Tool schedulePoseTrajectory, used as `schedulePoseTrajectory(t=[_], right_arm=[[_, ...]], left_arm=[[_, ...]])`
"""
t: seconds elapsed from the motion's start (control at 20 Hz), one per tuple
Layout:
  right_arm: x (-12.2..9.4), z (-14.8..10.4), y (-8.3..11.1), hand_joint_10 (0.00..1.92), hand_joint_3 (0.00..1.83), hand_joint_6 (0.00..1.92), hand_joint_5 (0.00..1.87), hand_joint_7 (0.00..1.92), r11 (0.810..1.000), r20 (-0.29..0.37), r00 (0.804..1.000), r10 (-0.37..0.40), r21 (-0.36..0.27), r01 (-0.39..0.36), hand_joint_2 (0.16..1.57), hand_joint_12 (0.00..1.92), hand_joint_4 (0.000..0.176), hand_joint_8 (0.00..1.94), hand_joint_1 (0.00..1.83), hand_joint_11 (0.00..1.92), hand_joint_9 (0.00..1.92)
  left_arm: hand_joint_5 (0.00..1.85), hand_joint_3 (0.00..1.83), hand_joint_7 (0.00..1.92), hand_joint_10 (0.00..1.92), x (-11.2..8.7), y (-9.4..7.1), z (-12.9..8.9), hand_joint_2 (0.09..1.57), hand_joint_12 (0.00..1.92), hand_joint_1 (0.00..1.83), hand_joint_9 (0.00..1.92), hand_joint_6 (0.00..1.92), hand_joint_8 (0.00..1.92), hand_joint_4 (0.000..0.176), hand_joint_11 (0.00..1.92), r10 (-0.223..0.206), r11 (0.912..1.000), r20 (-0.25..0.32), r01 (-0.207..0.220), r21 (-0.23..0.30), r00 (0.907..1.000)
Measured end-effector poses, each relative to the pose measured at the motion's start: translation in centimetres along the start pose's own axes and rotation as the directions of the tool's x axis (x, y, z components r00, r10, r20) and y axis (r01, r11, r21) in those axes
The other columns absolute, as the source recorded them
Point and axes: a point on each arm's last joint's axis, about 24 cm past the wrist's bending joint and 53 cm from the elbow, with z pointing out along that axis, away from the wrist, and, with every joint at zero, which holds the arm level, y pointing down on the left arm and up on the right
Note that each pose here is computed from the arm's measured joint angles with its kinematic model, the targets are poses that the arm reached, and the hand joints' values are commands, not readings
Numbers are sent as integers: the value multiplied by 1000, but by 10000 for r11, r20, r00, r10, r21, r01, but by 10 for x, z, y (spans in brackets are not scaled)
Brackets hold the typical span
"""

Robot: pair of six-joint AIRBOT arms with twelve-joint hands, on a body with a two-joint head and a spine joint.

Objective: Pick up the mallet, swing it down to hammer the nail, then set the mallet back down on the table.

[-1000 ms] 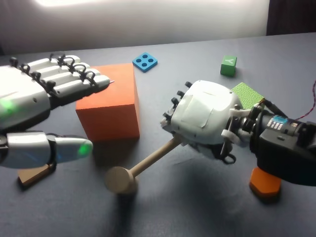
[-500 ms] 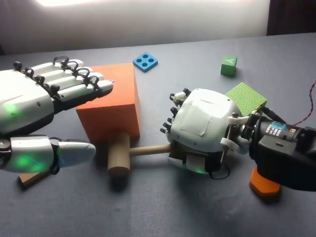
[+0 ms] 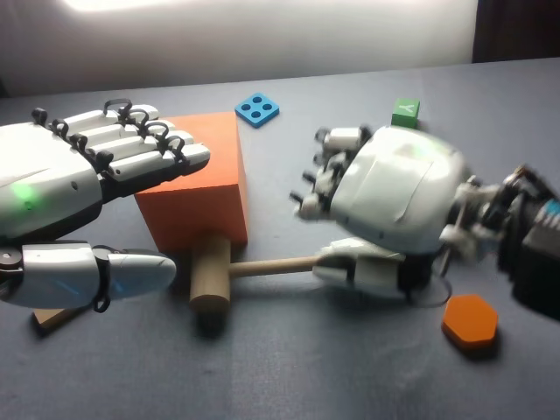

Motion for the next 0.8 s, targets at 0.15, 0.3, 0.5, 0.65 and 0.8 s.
schedulePoseTrajectory(t=[0.15,0.3,0.5,0.65,0.8], right_arm=[[-34,-16,-17,6,0,3,723,792,9889,169,9917,1278,744,-1287,1179,742,0,4,379,342,739],[-45,-30,-33,48,1,37,804,870,9655,-80,9744,2248,1368,-2217,1150,856,0,46,412,339,818],[-51,-39,-36,1917,0,1909,263,207,9489,-382,9611,2734,1746,-2630,1099,1918,0,1936,477,495,332],[-54,-56,-33,1921,3,1921,1073,1118,9464,-338,9616,2723,1901,-2613,1153,1921,0,1941,342,1348,1169],[-57,-58,-38,1921,2,1921,1493,1552,9429,-157,9622,2720,2041,-2632,1213,1921,0,1941,441,1735,1610]], left_arm=[[385,0,491,34,-1,1,0,1314,718,39,448,14,26,0,24,-26,10000,29,26,-19,10000],[272,14,286,1133,0,-1,0,1314,1481,81,233,831,1049,0,6,-62,10000,14,62,-6,10000],[246,0,299,1921,1,-7,1,1239,1921,223,336,1898,1921,0,379,-153,9998,34,153,139,9999],[1234,2,1342,1921,8,-8,5,1297,1921,204,1395,1636,1911,39,1375,-304,9994,-64,305,167,9995],[1263,0,1396,1921,18,-17,11,1305,1921,397,1486,1484,1921,171,1485,-429,9982,-217,437,411,9988]])
